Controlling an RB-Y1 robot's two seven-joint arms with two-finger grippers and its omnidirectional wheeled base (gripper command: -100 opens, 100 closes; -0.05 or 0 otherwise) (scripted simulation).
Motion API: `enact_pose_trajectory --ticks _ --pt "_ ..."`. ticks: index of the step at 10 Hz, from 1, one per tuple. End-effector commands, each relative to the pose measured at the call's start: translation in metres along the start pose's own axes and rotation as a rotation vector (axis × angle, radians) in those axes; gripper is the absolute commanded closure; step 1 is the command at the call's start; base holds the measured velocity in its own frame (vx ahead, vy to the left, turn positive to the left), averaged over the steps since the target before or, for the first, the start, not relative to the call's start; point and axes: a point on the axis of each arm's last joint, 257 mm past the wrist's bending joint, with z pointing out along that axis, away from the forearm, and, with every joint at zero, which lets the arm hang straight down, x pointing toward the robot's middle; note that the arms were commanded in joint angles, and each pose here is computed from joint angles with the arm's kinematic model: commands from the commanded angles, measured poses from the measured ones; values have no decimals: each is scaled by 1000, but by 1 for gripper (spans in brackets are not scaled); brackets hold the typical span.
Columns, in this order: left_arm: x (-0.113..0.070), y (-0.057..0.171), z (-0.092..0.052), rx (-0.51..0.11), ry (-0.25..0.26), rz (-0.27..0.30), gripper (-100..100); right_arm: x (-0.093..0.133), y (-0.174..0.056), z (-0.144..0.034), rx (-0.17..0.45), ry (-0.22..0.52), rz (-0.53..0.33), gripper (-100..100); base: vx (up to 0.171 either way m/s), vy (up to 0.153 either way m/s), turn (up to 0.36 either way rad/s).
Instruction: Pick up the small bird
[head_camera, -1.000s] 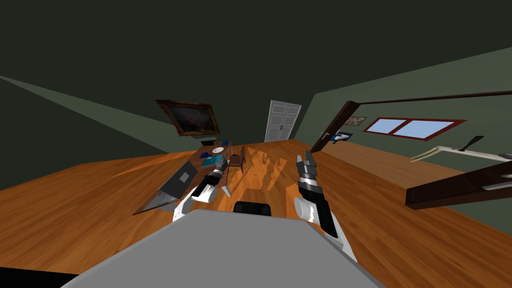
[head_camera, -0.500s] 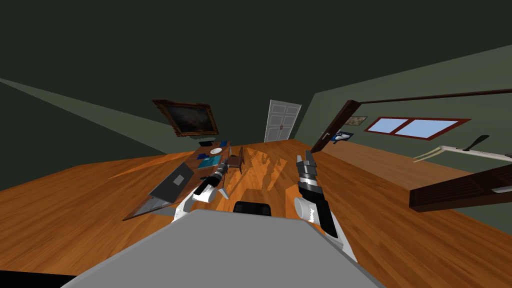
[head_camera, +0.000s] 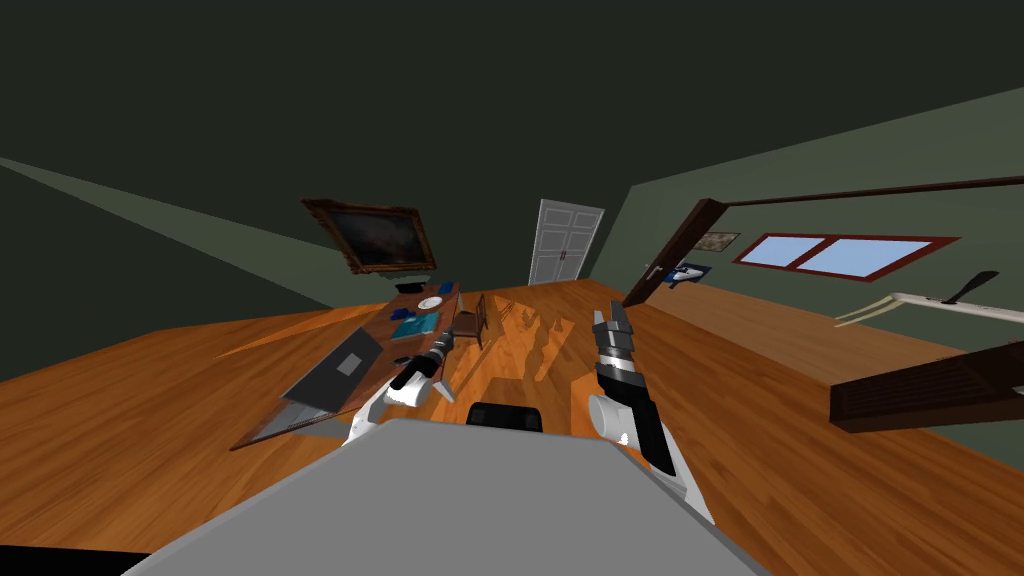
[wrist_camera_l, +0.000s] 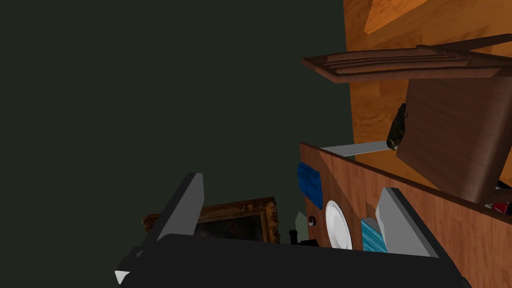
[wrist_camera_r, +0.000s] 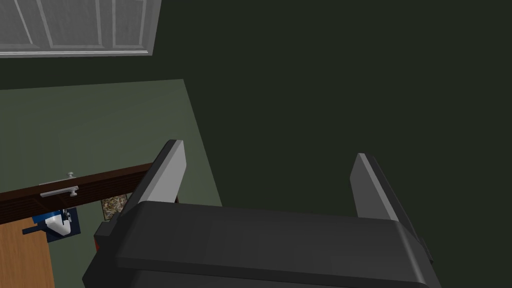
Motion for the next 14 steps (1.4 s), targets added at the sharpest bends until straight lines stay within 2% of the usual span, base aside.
enact_pose_trajectory --ticks 1,4,5,6,9,10,12,13,14 --pt "-6 25 2 -63 -3 4 -100 0 0 0 0 0 0 0 88 -21 37" --pt "-18 67 -1 -161 -19 5 -100 0 0 0 0 0 0 0 81 -44 27" --pt "-26 89 -3 -218 -26 7 -100 0 0 0 0 0 0 0 114 -17 55" --pt "-28 95 -5 -231 -29 7 -100 0 0 0 0 0 0 0 97 -12 29" --pt "-47 140 -15 -347 -51 9 -100 0 0 0 0 0 0 0 98 -14 54" --pt "-50 149 -18 -365 -56 8 -100 0 0 0 0 0 0 0 95 -13 35" --pt "-71 191 -35 -476 -84 7 -100 0 0 0 0 0 0 0 152 -9 102" --pt "-72 196 -37 -487 -87 7 -100 0 0 0 0 0 0 0 145 2 45" --pt "-83 218 -49 -543 -105 5 -100 0 0 0 0 0 0 0 118 9 74"
